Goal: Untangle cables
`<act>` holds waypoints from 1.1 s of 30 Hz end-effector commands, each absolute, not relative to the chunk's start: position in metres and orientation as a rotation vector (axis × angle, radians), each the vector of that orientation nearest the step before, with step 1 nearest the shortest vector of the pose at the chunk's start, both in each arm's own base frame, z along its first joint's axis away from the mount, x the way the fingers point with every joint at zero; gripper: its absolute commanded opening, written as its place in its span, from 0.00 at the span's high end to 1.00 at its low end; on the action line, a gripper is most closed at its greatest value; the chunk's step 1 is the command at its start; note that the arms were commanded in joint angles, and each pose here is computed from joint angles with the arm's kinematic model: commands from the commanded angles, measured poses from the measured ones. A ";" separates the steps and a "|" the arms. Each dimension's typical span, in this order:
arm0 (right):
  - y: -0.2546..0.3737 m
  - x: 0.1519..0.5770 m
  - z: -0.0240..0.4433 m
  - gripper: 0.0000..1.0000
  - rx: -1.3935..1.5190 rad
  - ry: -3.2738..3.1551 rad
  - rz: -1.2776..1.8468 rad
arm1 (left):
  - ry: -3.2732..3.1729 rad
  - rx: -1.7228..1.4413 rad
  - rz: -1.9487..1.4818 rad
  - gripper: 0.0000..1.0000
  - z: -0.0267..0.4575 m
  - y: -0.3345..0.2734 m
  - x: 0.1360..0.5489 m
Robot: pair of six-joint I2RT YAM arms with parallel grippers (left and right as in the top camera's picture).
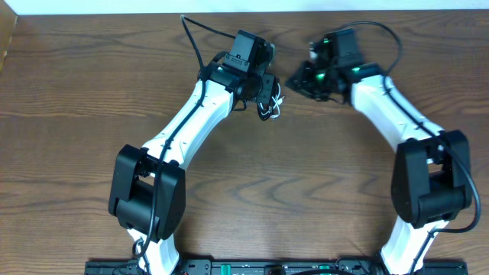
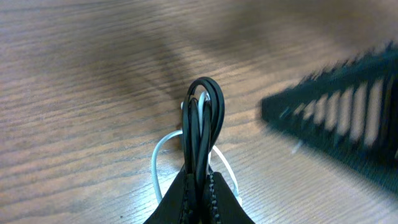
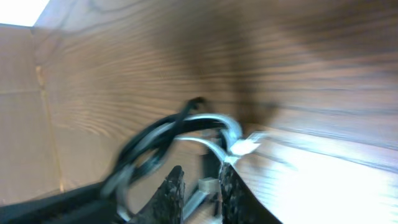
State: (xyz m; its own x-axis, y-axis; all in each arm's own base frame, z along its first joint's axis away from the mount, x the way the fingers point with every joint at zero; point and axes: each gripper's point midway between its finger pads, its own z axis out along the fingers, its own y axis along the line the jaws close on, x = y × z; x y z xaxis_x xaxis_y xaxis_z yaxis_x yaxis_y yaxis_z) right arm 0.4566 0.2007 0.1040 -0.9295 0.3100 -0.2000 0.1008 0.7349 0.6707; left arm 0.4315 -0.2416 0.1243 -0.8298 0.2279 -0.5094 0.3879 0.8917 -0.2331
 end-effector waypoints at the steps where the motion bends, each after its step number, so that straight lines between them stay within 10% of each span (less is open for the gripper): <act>1: 0.150 0.467 0.115 0.82 0.325 2.604 0.921 | 2.508 0.713 -0.377 0.93 0.120 -0.241 0.427; 19: 0.003 0.449 0.100 0.78 0.660 2.636 0.782 | 2.508 0.753 0.110 0.92 0.067 -0.258 0.423; 33: -0.008 0.444 0.098 0.65 0.652 2.649 0.769 | 2.460 0.805 -0.533 0.60 0.129 -0.353 0.370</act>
State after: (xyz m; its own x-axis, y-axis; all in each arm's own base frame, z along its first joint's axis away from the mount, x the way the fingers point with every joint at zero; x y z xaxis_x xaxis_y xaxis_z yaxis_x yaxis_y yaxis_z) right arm 0.4424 -0.0090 0.0817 -0.8439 0.5237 -0.1168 0.3818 0.7390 0.5550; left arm 0.3538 -0.3542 0.0720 -0.6928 0.5469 -0.4700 0.6669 0.7338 -0.1293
